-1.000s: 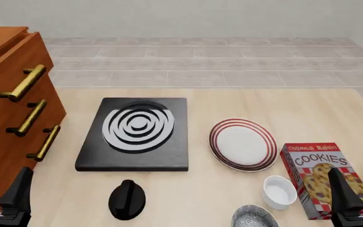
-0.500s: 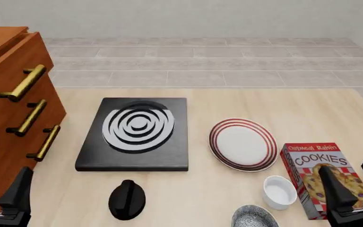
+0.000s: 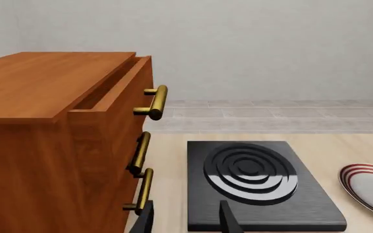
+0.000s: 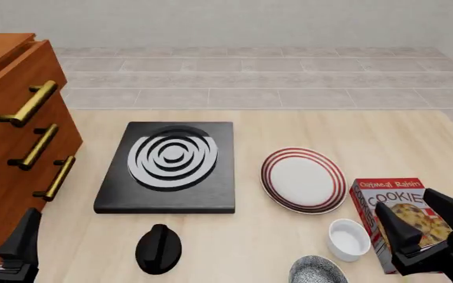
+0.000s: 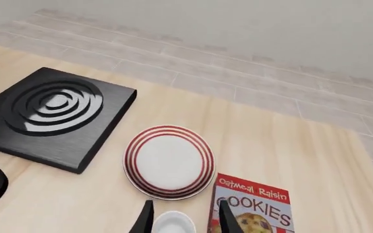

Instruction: Pick the akita bowl next to the ramekin and place it on the plate.

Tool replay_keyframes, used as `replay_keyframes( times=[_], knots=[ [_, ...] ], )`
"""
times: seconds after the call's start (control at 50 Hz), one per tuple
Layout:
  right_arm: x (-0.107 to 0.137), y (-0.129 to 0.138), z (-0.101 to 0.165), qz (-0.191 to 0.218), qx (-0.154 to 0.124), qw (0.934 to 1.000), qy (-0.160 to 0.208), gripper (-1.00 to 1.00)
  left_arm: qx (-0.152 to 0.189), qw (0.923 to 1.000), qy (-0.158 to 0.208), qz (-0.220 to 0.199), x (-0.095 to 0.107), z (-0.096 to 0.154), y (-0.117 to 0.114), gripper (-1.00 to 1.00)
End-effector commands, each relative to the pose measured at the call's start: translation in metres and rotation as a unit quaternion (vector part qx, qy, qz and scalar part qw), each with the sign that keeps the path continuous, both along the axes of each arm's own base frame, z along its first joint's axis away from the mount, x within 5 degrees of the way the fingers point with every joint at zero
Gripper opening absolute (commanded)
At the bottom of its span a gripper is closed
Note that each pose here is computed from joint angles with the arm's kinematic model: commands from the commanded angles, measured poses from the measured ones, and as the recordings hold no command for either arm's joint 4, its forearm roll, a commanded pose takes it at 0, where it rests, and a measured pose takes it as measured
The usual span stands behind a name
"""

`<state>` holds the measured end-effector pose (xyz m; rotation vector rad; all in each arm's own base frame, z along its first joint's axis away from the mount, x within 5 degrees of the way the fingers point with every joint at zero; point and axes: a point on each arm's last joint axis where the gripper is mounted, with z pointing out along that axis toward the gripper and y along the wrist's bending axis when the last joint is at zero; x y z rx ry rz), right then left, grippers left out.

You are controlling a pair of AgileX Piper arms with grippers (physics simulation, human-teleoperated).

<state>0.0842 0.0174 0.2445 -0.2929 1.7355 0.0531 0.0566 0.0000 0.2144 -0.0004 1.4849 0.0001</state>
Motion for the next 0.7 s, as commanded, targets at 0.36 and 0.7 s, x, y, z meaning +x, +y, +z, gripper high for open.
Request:
replay_keyframes(
  times=[0.36, 0.7],
  knots=[
    [0.02, 0.014, -0.006, 0.045, -0.033, 0.9933, 0.101, 1.0, 0.0, 1.0, 0.0, 0.0, 0.0, 0.0, 0.0, 1.0],
    [0.025, 0.014, -0.014, 0.043, -0.047, 0.987, 0.147, 1.0, 0.0, 1.0, 0.0, 0.0, 0.0, 0.0, 0.0, 1.0]
  ],
)
